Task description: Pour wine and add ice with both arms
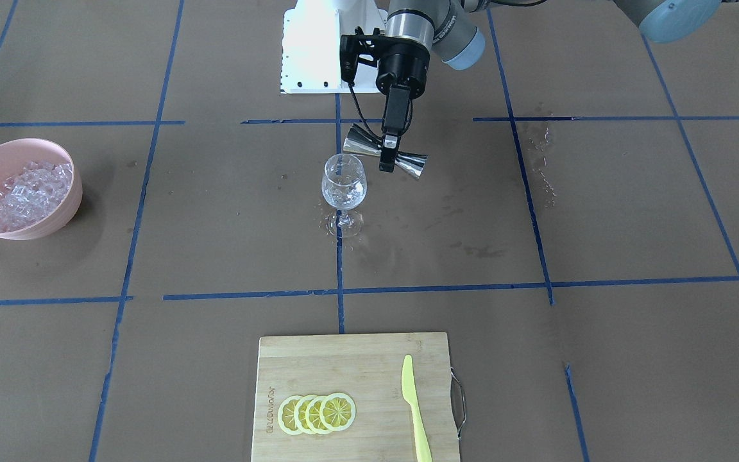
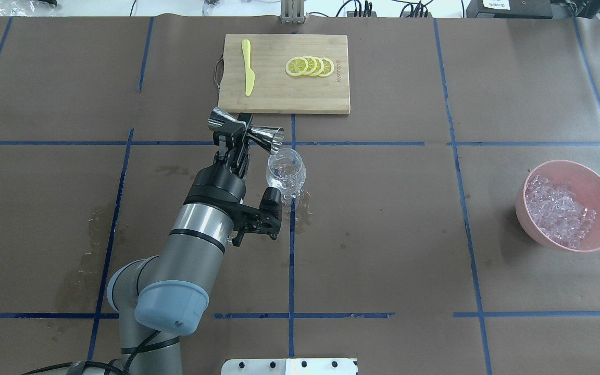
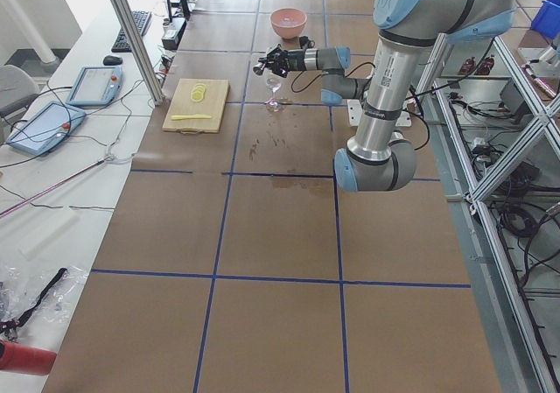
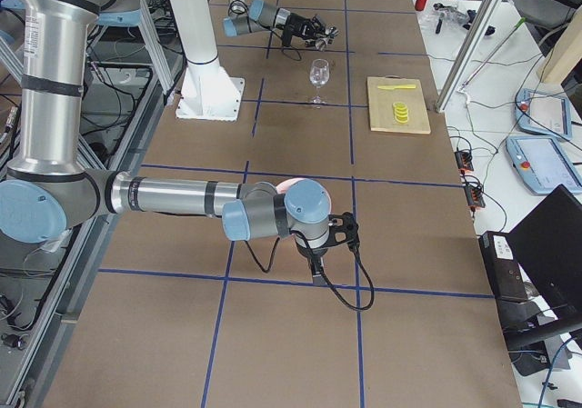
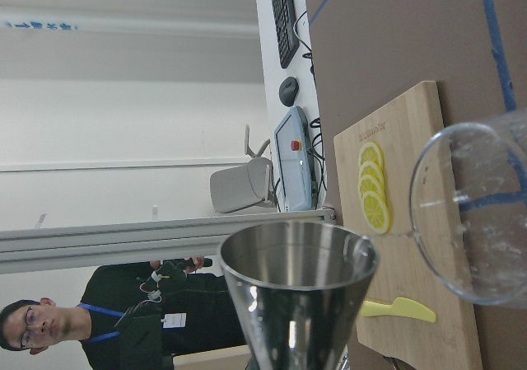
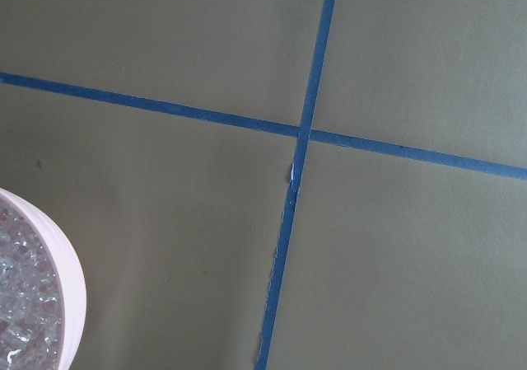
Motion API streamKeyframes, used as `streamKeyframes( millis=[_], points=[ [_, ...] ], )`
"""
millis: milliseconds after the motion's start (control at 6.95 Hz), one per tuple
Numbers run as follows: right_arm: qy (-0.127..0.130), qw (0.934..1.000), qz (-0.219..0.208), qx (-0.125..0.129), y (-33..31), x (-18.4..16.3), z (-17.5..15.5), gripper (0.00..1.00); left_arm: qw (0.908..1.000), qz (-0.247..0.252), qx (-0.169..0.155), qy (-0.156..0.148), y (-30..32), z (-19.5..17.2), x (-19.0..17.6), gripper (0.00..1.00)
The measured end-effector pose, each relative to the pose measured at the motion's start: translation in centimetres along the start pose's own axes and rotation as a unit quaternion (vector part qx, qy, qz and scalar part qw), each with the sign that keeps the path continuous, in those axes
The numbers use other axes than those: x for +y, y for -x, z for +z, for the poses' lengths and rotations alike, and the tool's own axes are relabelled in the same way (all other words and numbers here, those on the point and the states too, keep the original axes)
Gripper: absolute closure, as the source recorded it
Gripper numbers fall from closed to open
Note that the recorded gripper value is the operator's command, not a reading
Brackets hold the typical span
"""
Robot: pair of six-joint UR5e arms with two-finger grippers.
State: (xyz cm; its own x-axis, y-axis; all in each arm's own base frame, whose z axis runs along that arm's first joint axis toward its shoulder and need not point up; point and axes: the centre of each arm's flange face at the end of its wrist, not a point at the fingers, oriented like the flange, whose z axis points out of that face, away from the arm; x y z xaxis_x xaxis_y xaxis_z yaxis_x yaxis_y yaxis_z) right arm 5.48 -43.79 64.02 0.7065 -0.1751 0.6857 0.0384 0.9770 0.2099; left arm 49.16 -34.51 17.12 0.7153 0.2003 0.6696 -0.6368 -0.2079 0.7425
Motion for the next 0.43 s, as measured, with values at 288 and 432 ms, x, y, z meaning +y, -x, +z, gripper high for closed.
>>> streamKeyframes(
  millis=[288, 432],
  points=[
    [0.0, 1.0, 0.0, -0.001, 0.0, 0.0, 0.0, 0.0, 0.9987, -0.041, -0.004, -0.031, -0.5, -0.4, 3.1, 1.0],
    [0.0, 1.0, 0.0, -0.001, 0.0, 0.0, 0.0, 0.0, 0.9975, -0.056, -0.005, -0.043, -1.4, -0.9, 5.8, 1.0]
  ],
)
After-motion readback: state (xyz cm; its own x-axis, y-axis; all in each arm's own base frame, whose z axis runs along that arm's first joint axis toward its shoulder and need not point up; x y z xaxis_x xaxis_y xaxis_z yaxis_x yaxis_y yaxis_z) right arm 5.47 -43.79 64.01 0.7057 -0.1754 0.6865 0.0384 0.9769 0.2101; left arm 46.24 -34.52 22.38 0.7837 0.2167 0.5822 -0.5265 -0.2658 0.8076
